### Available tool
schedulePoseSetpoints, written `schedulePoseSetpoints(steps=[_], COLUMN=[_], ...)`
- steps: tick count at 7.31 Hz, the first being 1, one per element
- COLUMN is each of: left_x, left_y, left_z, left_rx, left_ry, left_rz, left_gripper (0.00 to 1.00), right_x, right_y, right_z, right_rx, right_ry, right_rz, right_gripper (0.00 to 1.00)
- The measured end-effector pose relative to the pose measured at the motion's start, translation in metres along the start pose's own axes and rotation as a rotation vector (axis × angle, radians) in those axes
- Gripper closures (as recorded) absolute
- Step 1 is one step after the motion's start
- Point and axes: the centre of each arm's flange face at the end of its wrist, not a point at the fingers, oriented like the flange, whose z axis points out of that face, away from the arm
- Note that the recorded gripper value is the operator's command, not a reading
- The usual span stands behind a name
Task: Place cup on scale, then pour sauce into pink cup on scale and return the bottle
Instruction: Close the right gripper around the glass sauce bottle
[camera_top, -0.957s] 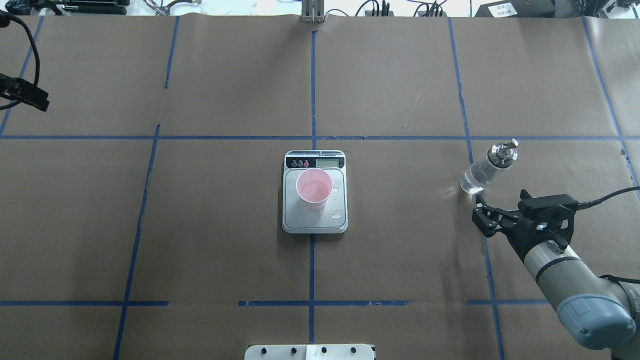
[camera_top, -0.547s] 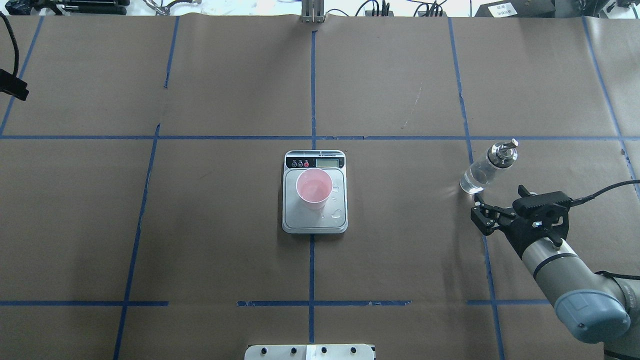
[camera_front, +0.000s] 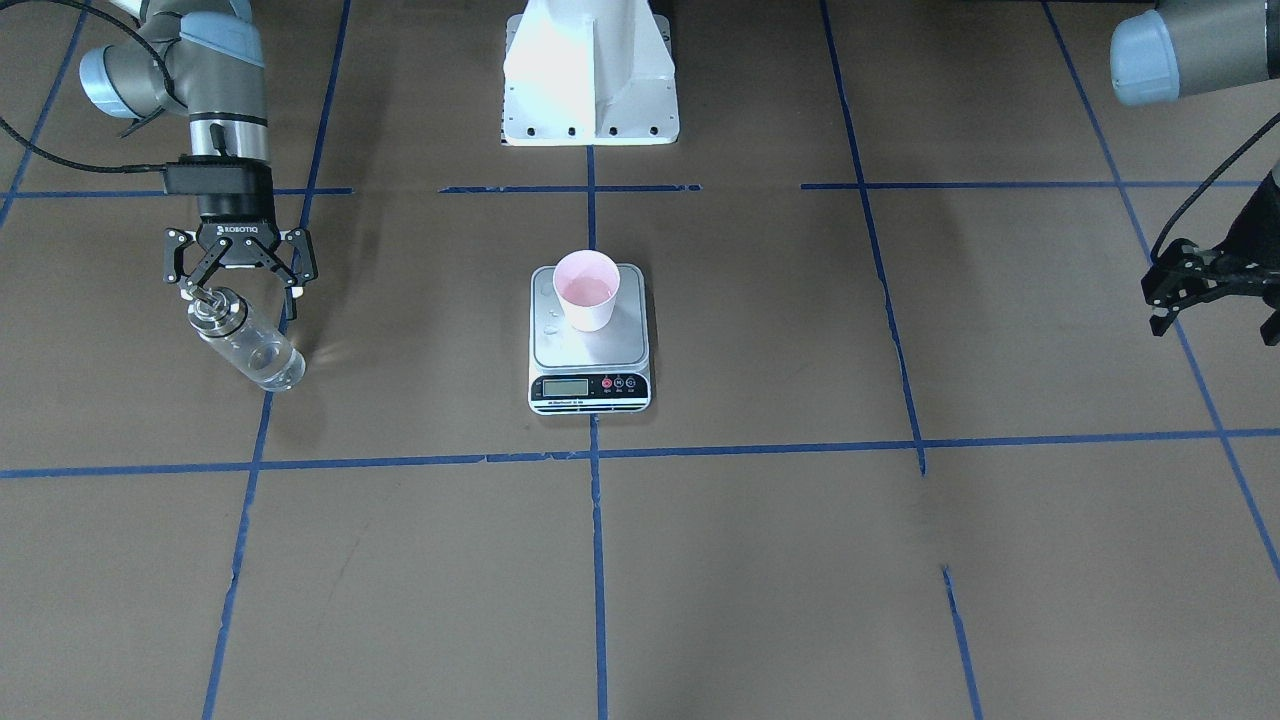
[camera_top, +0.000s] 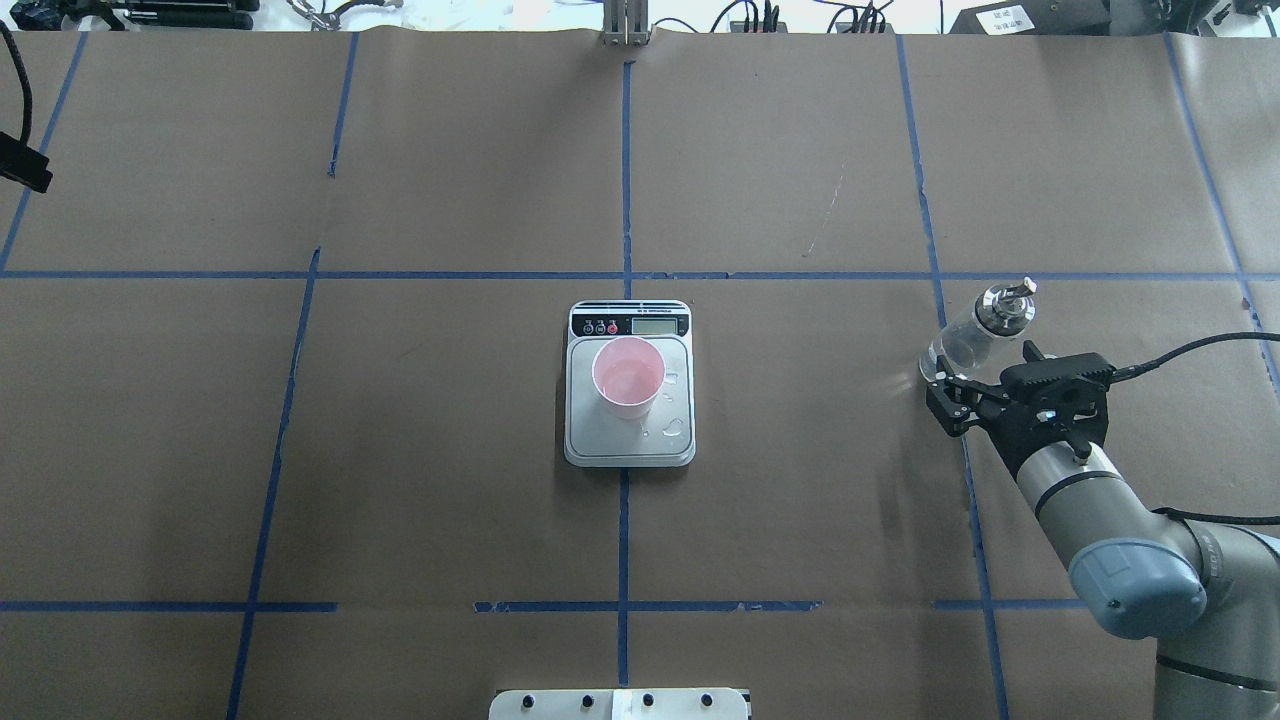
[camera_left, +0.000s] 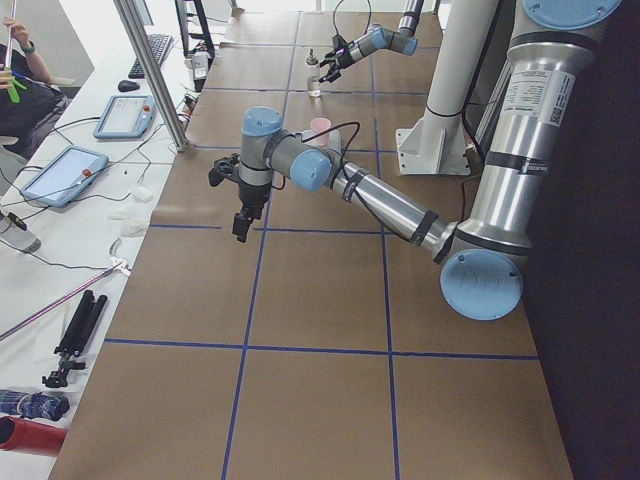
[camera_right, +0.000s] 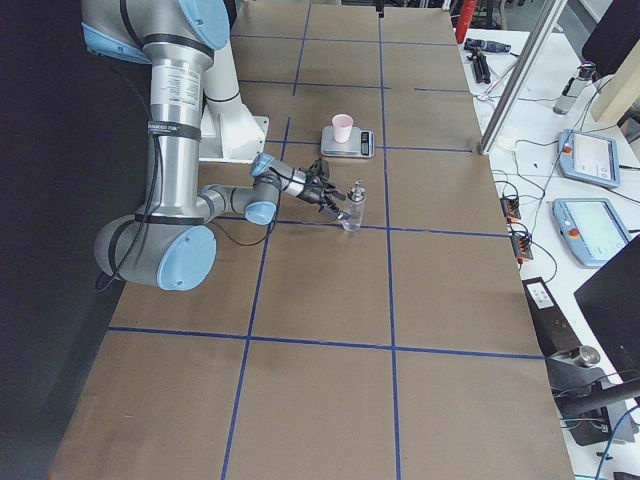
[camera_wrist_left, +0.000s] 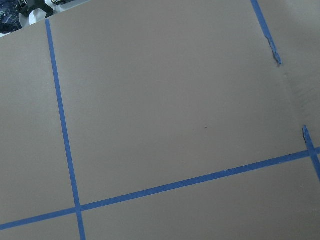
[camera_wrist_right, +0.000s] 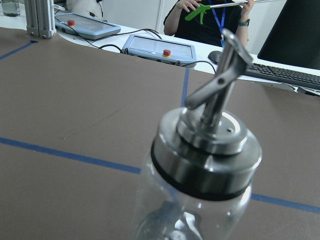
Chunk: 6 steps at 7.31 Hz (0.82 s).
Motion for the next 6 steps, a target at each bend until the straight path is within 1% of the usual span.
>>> schedulePoseSetpoints(steps=[3, 5, 6], left_x=[-0.002, -0.003, -0.003], left_y=[-0.001, -0.002, -0.002], left_z=[-0.003, -0.004, -0.005], left_rx=[0.005, 0.006, 0.009], left_ry=[-0.002, -0.003, -0.003], left_rz=[-0.003, -0.004, -0.005], left_gripper=[0.0, 0.0, 0.0], right_x=[-0.004, -0.002, -0.001], right_y=[0.003, -0.001, -0.003], right_z=[0.023, 0.03, 0.032], right_rx=[0.004, -0.003, -0.003], right_ry=[0.026, 0.031, 0.033], right_rz=[0.001, 0.005, 0.002], right_gripper=[0.0, 0.01, 0.03])
